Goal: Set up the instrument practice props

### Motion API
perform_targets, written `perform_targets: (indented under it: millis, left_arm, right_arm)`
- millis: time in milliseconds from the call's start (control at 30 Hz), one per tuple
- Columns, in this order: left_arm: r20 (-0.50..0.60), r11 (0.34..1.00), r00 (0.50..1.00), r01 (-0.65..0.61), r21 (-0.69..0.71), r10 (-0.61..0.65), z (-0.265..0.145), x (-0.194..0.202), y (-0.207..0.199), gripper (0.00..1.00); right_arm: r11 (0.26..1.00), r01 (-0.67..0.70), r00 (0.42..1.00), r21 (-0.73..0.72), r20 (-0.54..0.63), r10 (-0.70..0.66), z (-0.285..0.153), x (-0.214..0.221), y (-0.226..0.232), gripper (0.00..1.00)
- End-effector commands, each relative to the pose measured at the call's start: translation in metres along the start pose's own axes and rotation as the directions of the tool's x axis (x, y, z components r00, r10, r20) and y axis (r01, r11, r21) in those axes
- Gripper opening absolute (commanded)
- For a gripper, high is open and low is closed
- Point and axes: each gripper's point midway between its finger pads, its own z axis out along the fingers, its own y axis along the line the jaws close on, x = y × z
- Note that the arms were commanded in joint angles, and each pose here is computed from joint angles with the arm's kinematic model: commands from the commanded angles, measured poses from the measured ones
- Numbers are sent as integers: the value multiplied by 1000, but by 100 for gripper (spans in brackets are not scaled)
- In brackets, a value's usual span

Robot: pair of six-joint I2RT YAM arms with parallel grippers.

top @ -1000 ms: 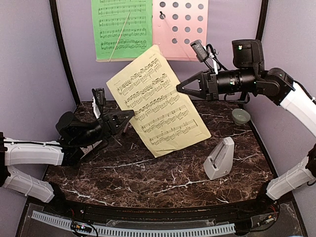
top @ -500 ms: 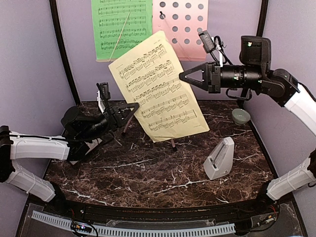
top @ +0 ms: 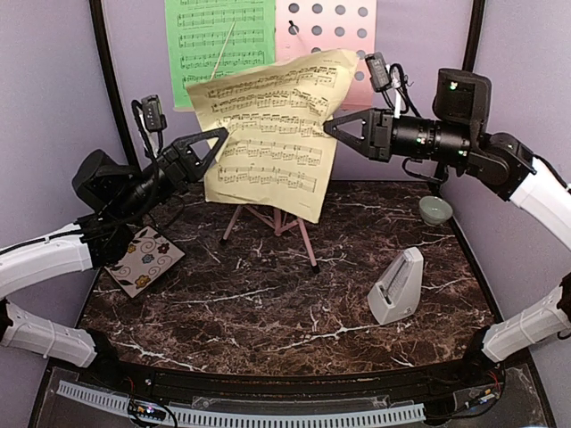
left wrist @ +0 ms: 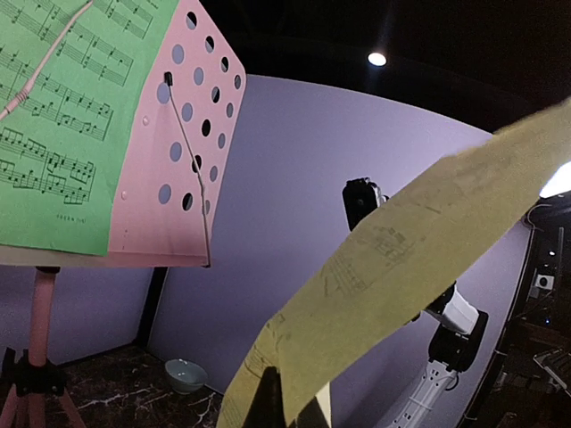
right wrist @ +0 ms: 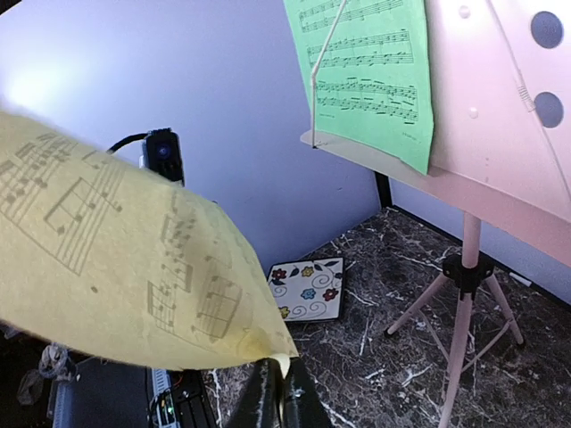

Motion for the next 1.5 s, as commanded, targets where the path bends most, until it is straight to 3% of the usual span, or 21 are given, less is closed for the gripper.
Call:
perform_targets:
  millis: [0, 200, 367, 600, 767, 867, 1000, 1133, 1367, 1467]
  left_arm:
    - [8, 993, 996, -86, -76, 87, 3, -33, -4, 0]
    - [-1, 988, 993, -122, -94, 122, 19, -66, -13, 0]
    - [10, 983, 991, -131, -129, 133, 42, -95, -13, 0]
    - [-32, 974, 997, -69, -215, 64, 71, -117, 4, 0]
    - [-108, 955, 992, 25, -295, -59, 72, -111, 21, 0]
    - [-171, 943, 975, 81, -323, -142, 63, -95, 22, 0]
    - [-237, 951, 949, 139, -275, -207, 52, -77, 7, 0]
    - [-265, 966, 944, 137, -220, -195, 40, -72, -8, 0]
    - [-266, 983, 946, 182, -29, -183, 38, -90, -51, 0]
    - [-279, 985, 945, 170, -20, -169, 37, -95, -58, 0]
  right_arm:
    - [995, 2, 991, 100, 133, -15, -8, -28, -12, 19]
    - [985, -11, 974, 175, 226, -29, -13, -53, -22, 42]
    - [975, -8, 962, 220, 267, -52, -18, -71, -25, 50]
    - [953, 8, 960, 302, 265, -92, -14, -91, -36, 56]
    - [934, 4, 973, 358, 212, -86, -21, -68, -48, 50]
    - [939, 27, 984, 343, 157, -85, -22, -46, -47, 56]
    - [942, 104, 987, 319, 83, -137, -15, -20, -38, 70]
    - [915, 258, 960, 309, 25, -279, -8, -5, -25, 79]
    - [804, 504, 854, 317, -39, -520, 12, -5, 5, 84]
    - [764, 553, 817, 333, -39, -575, 11, -8, 15, 85]
